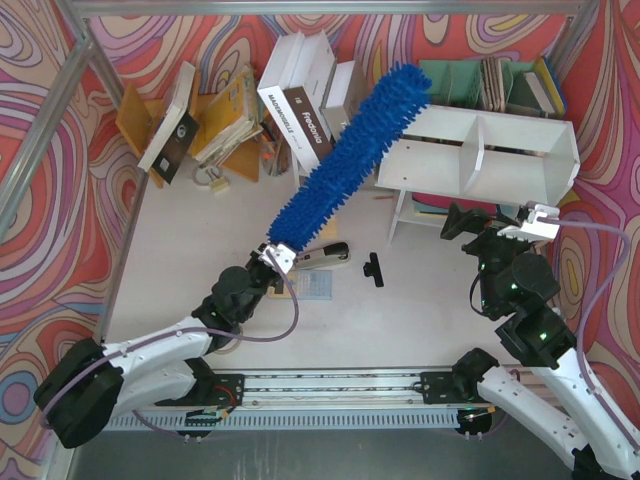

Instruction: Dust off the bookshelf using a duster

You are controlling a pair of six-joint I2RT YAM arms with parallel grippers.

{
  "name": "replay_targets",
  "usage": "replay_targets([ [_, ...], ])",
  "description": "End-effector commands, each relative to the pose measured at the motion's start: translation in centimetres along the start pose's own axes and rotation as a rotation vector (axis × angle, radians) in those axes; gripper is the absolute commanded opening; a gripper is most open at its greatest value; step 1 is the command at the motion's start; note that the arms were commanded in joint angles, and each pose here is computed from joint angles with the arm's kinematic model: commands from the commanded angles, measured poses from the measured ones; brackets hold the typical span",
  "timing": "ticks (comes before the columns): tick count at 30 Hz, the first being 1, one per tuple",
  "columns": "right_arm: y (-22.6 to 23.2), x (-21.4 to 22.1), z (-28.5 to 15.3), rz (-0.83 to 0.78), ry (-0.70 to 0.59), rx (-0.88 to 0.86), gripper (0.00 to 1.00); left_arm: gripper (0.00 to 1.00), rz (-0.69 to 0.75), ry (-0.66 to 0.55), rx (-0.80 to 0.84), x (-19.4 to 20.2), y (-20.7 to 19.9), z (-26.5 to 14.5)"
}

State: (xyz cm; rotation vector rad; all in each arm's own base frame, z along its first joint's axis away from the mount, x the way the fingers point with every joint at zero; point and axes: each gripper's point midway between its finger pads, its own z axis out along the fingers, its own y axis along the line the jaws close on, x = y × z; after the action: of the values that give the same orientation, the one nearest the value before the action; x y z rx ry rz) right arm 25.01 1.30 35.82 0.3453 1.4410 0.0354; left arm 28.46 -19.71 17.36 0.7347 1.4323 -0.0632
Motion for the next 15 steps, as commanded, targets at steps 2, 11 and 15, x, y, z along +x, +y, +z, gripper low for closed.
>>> replay_targets([
  [2,-0.5,-0.3,-0.2,-0.008,-0.011,0.012,0.99,0.00,-0.080,-0.017,0.040,0.2,-1.3,0.6],
  [11,-0.4,-0.2,-0.1,-0.009,-0.008,0.014,0.99,0.00,-0.074,0.029,0.122,1.9,-4.3,0.6],
  [15,-0.4,-0.2,-0.1,-0.009,-0.007,0.015,0.99,0.00,-0.049,0.002,0.119,0.2,-4.0,0.7],
])
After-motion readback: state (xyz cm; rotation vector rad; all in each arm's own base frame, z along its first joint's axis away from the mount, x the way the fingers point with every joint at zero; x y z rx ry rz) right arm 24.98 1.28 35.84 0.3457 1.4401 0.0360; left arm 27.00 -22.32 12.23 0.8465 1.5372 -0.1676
